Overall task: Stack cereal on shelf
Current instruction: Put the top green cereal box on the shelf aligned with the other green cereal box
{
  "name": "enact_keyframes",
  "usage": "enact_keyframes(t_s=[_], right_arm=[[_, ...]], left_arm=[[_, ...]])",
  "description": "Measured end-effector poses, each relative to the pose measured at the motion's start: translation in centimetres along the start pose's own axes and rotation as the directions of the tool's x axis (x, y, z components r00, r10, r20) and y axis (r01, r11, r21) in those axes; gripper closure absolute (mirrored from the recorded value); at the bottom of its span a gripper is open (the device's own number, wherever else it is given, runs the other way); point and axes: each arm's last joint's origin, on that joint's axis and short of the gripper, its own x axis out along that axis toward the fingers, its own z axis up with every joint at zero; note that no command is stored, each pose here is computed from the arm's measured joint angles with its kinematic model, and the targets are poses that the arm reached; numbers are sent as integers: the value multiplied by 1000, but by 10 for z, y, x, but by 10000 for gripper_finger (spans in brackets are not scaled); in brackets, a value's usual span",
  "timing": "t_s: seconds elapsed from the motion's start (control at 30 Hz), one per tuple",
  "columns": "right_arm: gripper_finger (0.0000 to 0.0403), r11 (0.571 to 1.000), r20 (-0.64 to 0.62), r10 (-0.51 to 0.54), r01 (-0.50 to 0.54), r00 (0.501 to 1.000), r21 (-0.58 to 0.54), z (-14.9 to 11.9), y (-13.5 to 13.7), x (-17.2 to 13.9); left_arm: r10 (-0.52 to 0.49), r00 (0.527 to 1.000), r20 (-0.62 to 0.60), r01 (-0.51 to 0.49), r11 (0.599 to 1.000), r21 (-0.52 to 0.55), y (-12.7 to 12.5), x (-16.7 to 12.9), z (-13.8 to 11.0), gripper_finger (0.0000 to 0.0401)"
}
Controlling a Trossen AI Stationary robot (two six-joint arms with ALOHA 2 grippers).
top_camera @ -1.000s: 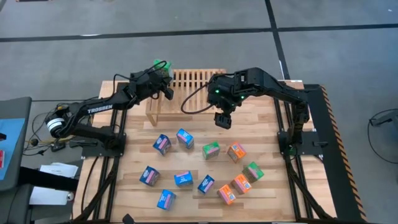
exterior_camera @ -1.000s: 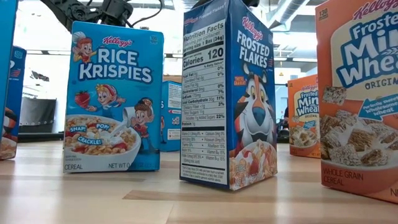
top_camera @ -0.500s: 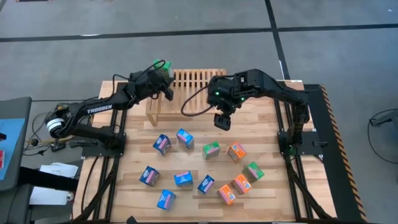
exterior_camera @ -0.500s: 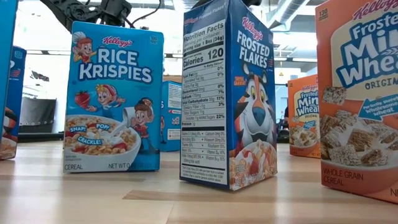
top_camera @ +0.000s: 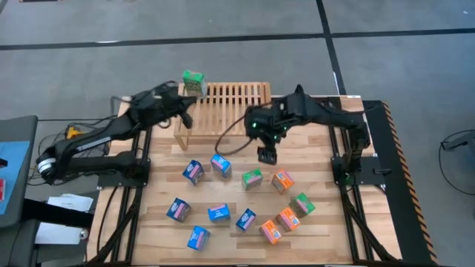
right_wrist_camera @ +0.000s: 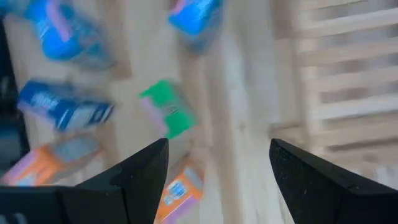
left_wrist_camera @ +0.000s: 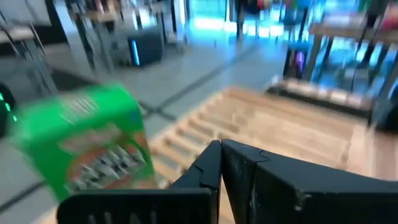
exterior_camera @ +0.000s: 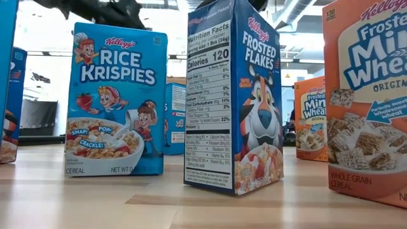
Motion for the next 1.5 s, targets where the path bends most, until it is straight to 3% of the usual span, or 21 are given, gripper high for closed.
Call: enact_keyframes(t_s=[0.1,0.17,0.27,0.43,0.53,0.67,0.73,0.83,0.9,1.1,1.23,1.5], right_arm=[[101,991,-52,135,-136,989,-11,-2,18,16],[101,987,-87,163,-162,983,13,-5,26,23],[101,996,-92,87,-83,992,43,-18,26,14],[101,990,132,29,-46,991,130,-39,26,-23],[101,988,80,36,-47,996,144,-56,34,-16],[101,995,-6,64,-64,998,81,-76,50,2],[99,998,-25,56,-57,998,-12,-80,58,15],[88,986,8,47,-45,999,-158,-74,64,36],[77,980,59,34,-22,998,-196,-67,60,44],[43,974,131,47,-16,990,-225,-63,51,84],[33,961,148,106,-63,983,-268,-68,51,108],[33,923,138,59,-1,989,-386,-59,42,131]], left_arm=[[19,996,84,-21,999,27,4,-20,13,401],[49,991,122,-53,998,28,6,-31,19,401],[92,986,141,-96,995,21,9,-41,22,401],[55,988,144,-63,996,56,8,-44,23,401],[14,991,135,-20,999,41,7,-44,22,401],[-38,990,137,27,996,84,5,-44,22,401],[-43,990,136,28,993,113,5,-46,22,401],[-33,992,124,20,994,104,6,-46,21,400],[-36,993,116,26,996,88,6,-45,20,394],[-130,988,78,125,990,73,3,-45,16,329],[-132,987,86,134,991,-16,3,-46,17,266],[-133,988,84,141,986,-89,3,-45,17,176]])
